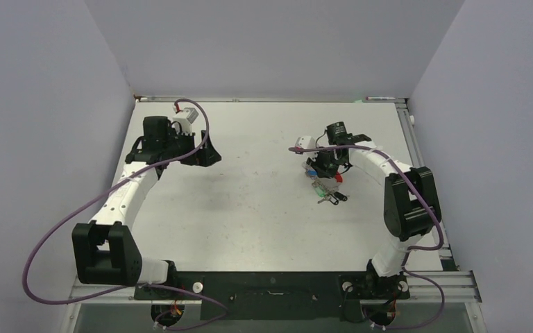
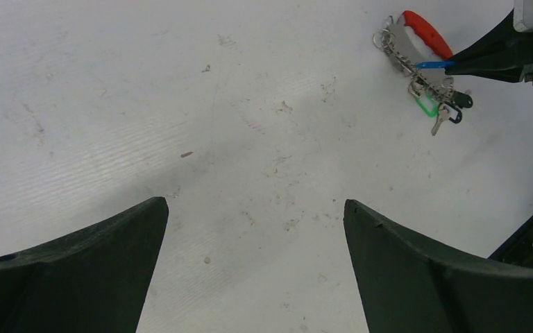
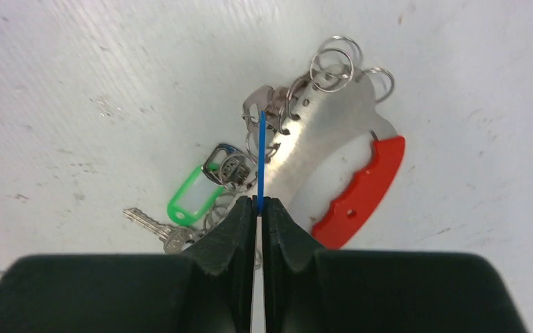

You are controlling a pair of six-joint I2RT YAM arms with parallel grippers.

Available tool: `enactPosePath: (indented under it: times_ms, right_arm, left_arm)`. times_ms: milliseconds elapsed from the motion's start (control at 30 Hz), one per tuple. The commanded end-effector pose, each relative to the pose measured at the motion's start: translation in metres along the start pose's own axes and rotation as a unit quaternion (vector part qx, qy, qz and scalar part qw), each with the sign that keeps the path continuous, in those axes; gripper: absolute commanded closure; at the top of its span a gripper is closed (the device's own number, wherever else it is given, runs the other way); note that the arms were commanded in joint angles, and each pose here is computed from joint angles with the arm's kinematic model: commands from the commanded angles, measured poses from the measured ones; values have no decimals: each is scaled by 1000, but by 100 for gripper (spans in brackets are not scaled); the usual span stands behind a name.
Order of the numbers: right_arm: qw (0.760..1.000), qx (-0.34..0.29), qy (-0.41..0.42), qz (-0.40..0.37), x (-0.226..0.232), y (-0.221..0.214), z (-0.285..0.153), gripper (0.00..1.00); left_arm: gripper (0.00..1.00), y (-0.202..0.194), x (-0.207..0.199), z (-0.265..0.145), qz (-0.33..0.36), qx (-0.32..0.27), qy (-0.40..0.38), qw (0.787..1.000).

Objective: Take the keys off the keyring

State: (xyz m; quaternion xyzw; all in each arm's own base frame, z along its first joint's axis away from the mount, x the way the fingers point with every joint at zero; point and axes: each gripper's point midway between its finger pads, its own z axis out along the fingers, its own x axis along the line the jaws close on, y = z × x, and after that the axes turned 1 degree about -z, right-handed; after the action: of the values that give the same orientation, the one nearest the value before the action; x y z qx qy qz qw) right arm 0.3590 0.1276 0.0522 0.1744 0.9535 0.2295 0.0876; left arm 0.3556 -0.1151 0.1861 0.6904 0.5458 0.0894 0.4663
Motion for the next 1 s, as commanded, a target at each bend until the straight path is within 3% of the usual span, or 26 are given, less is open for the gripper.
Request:
enactPosePath:
  times_ms: [0,333,500,600,967]
  right_arm:
    - [996,-73,-34,-26,-5,58,-26,95]
    - [988,-149,4,-36,32,114,-41,95]
    - [982,-181,20,-47,48,143,-49,95]
    - [981,-183,32,-50,56,149,-49,95]
    - [977,-197,54,-57,83,170,-45,95]
  left_arm:
    - [4,20,-18,6,-27,-18,-57,998]
    - [4,9,-35,39,-97,8,-130,987]
    - [4,-8,-47,70,-209,48,-182,960]
    - [4,-10,-53,85,-256,40,-210,943]
    - [4,-73,-85,133,-322,118,-227,912]
